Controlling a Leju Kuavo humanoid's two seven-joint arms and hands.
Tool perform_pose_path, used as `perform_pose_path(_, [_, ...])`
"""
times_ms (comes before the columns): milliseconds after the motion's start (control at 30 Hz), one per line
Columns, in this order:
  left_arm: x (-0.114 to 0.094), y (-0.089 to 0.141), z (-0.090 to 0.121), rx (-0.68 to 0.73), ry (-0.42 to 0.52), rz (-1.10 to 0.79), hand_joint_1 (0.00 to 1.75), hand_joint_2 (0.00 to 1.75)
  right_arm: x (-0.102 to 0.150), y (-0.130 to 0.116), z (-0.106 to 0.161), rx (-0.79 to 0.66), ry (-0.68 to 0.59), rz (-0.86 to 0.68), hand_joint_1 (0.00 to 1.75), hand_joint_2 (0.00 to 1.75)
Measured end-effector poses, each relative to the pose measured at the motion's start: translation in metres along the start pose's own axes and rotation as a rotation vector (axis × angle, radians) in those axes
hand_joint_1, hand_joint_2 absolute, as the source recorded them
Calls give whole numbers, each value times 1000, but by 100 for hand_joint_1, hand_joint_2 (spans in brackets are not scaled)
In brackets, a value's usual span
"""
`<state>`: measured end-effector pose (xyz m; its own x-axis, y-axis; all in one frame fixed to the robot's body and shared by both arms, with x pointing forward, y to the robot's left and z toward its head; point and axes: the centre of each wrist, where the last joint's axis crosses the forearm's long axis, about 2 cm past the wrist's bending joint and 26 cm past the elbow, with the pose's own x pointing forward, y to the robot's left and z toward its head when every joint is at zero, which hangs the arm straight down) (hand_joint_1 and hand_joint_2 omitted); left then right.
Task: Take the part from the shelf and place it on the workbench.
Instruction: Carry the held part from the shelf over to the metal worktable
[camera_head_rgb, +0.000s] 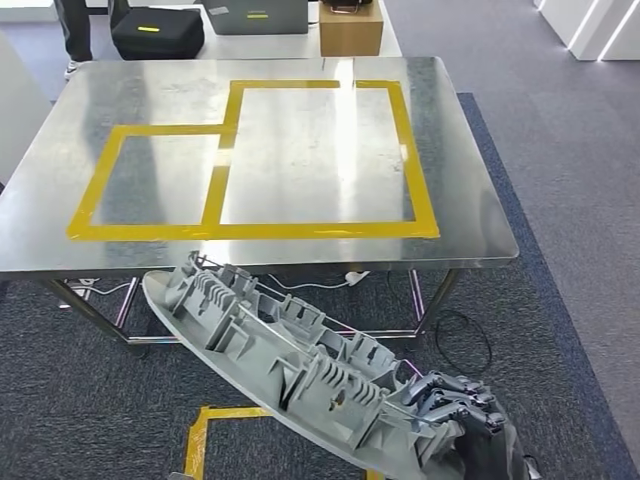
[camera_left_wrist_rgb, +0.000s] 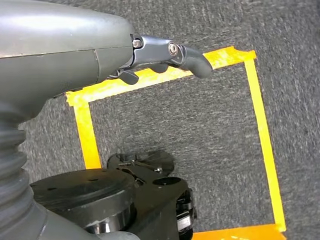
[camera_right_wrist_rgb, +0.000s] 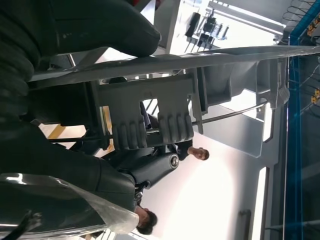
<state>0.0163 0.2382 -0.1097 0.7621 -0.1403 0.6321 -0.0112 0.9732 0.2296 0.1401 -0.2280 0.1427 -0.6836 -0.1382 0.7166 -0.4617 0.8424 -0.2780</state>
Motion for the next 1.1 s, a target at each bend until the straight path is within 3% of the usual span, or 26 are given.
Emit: perform_pose_path(1100, [-2, -1, 1, -3, 1, -2, 0, 175, 4, -3, -5, -41, -22, 6, 175, 175])
